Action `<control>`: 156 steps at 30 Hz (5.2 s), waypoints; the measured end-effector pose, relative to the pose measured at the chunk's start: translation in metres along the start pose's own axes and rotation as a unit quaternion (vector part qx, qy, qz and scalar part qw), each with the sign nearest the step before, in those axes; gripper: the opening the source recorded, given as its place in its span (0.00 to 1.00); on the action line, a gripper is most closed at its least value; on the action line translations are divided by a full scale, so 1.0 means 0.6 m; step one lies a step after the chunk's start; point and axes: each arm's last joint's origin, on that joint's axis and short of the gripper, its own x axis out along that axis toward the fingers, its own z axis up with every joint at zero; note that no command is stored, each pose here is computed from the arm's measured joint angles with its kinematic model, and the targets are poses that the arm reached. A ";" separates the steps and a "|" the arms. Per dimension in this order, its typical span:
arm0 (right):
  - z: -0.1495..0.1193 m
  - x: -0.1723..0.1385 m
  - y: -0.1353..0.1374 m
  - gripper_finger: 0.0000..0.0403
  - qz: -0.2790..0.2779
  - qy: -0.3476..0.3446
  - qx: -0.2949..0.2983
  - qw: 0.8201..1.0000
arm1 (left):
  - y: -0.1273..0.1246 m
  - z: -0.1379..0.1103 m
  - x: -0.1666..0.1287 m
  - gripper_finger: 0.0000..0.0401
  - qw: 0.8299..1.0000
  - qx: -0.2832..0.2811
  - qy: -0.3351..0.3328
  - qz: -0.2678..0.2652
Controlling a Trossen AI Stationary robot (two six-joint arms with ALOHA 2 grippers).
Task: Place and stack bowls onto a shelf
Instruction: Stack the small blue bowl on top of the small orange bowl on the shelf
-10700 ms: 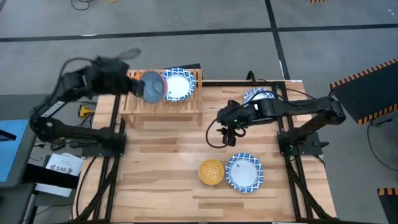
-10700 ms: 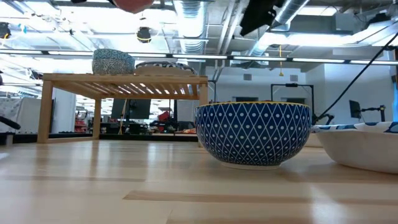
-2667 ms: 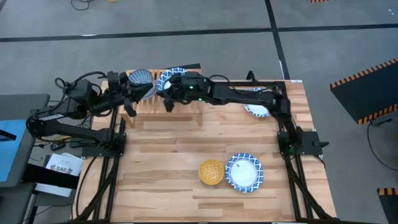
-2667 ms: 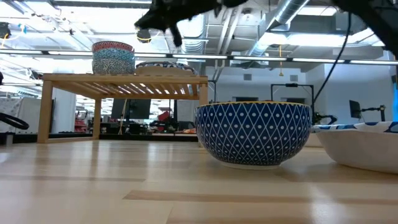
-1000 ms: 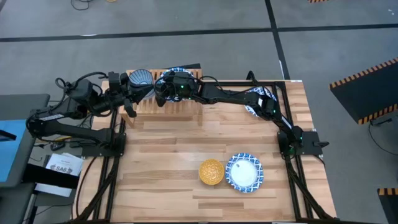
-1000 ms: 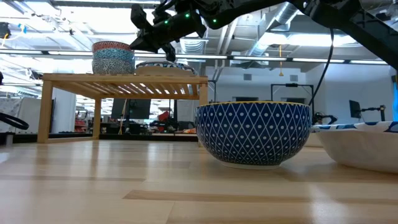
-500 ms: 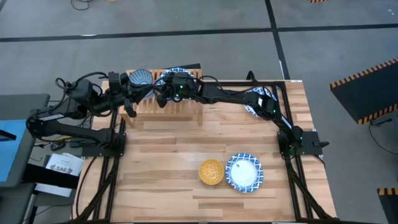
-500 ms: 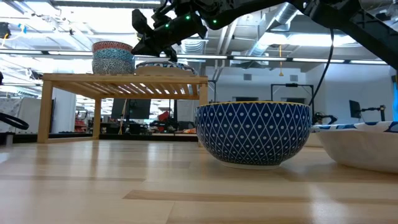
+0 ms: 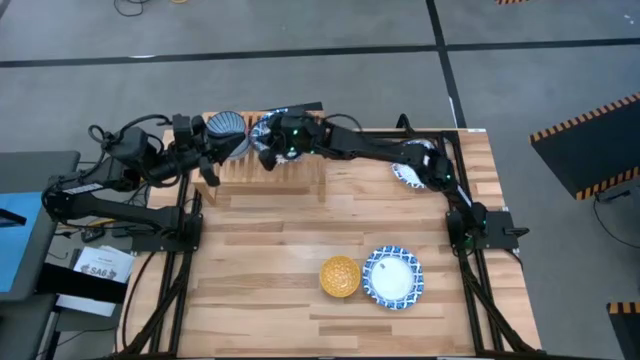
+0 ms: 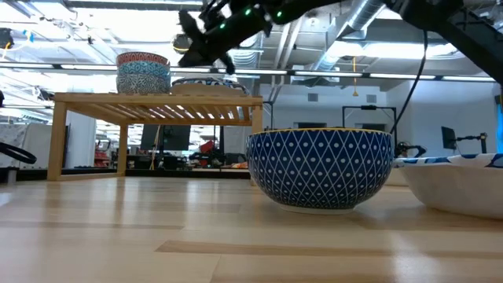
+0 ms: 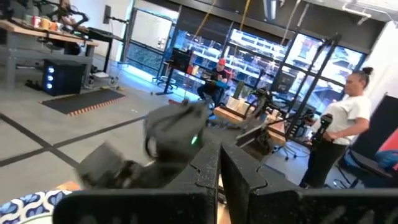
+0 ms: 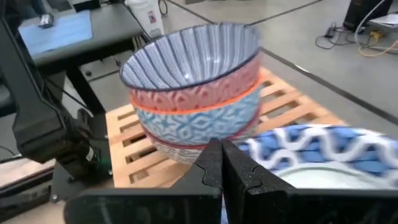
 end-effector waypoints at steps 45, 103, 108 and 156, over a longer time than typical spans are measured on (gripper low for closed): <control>-0.093 -0.410 -0.056 0.05 -0.054 0.087 0.024 0.994 | -0.076 -0.220 0.244 0.00 0.724 0.322 0.524 0.314; -0.130 -0.355 -0.048 0.05 -0.075 0.136 0.155 0.976 | 0.053 -0.162 0.215 0.00 0.620 0.420 0.553 0.365; -0.125 -0.357 -0.047 0.05 -0.070 0.126 0.156 0.977 | 0.056 -0.161 0.215 0.00 0.616 0.424 0.553 0.367; -0.075 -0.368 -0.045 0.05 -0.051 0.078 0.095 0.991 | 0.051 0.030 0.109 0.00 0.782 0.256 0.316 0.472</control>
